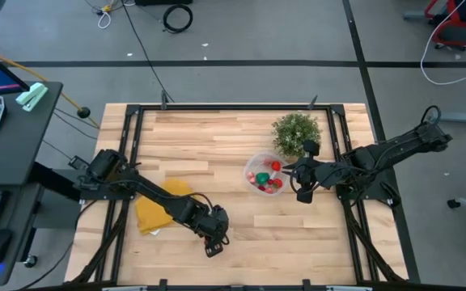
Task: Pick and placing Produce into tupperware
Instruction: Put the dragon fruit into the transparent bin
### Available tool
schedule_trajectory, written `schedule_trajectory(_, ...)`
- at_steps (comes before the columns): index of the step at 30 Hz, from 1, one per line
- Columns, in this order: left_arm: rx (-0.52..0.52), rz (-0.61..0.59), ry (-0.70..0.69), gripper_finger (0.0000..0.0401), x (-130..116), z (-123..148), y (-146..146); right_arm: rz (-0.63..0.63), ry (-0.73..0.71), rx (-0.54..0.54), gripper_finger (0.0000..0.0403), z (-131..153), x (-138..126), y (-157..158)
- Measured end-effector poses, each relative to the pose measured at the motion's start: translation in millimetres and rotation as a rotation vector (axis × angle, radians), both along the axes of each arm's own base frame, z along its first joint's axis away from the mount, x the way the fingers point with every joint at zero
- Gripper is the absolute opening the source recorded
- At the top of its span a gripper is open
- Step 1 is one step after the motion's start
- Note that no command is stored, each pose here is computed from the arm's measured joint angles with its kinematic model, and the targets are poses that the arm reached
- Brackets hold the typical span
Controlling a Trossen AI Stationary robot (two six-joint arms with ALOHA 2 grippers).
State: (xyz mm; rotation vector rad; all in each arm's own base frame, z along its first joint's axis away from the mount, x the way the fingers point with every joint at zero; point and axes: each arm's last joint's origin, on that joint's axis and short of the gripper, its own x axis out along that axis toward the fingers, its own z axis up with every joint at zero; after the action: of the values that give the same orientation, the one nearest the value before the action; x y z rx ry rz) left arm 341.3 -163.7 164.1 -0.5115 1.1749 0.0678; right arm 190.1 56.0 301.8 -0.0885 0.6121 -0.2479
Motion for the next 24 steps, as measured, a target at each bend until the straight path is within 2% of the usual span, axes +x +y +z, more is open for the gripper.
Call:
schedule_trajectory(12, 0.061, 0.011, -0.033, 0.0189, 16.9, 10.2, 41.3, 0.0, 0.0, 0.0, 0.0061, 0.0, 0.0, 0.0)
schedule_trajectory(16, 0.079, -0.006, -0.084, 0.0168, 27.3, 24.6, 58.1, -0.001, -0.001, 0.0, 0.0061, 0.1, 0.0, 0.0)
schedule_trajectory(24, 0.118, -0.017, -0.079, 0.0115, 37.0, 39.5, 81.9, -0.001, 0.002, -0.001, 0.0061, -0.1, -0.1, -0.1)
